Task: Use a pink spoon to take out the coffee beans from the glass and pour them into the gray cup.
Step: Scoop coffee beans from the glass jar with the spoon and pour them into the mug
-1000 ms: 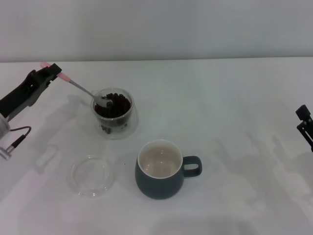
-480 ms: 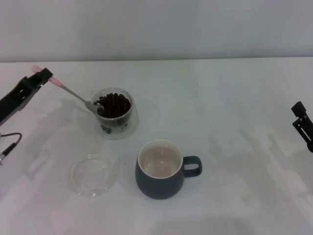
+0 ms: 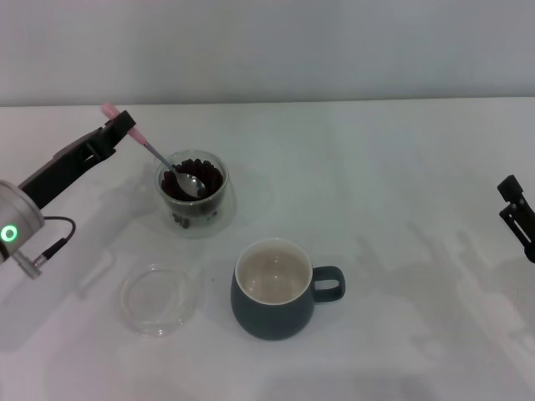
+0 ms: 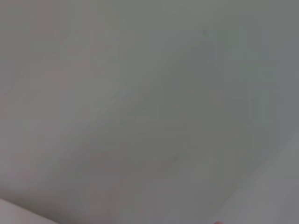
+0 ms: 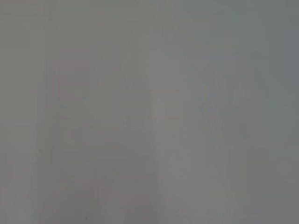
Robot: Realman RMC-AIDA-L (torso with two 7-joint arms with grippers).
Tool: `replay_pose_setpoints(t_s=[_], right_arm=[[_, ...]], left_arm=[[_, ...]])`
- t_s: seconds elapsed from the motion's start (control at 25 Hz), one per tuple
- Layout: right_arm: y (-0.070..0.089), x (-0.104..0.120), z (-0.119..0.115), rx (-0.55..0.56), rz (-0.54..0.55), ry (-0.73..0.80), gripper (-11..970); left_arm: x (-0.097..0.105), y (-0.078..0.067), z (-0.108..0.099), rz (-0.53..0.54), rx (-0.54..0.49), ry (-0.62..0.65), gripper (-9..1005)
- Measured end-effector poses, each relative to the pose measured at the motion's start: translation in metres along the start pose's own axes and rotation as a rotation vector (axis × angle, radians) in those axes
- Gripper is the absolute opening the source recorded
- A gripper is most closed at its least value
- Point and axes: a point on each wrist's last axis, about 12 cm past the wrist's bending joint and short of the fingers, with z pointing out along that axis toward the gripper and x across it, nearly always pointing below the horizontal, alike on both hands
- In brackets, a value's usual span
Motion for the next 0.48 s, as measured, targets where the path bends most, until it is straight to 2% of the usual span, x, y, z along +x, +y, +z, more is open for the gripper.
replay_pose_setpoints(t_s=[0.48], right_arm=[[-0.0002,-0.0021,0.0013,0.0,-0.001,-0.018,844]], left_arm=[[0.0039,-0.0001,0.0107,0.066,-0.042,0.034,132]])
